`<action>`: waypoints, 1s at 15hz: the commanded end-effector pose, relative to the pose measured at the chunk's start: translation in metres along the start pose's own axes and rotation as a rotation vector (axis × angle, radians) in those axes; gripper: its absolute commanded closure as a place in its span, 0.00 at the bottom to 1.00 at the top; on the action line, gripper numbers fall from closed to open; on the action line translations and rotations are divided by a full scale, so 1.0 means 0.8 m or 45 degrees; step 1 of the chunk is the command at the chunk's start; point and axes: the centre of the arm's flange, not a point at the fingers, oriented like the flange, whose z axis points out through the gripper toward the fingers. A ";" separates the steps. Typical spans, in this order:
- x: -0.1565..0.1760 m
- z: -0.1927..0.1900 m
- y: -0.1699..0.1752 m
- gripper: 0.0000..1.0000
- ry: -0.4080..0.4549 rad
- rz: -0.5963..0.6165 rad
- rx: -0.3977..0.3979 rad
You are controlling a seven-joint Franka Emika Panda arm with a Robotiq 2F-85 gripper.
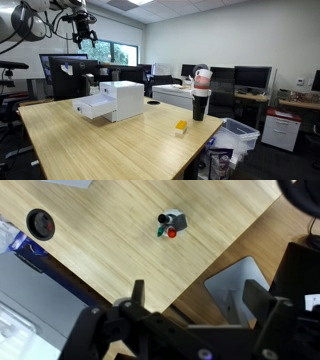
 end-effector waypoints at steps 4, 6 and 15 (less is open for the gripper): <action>-0.079 0.050 0.000 0.00 0.040 0.002 -0.015; -0.078 0.051 -0.002 0.00 0.038 0.019 -0.032; -0.072 0.062 0.000 0.00 -0.005 0.122 0.104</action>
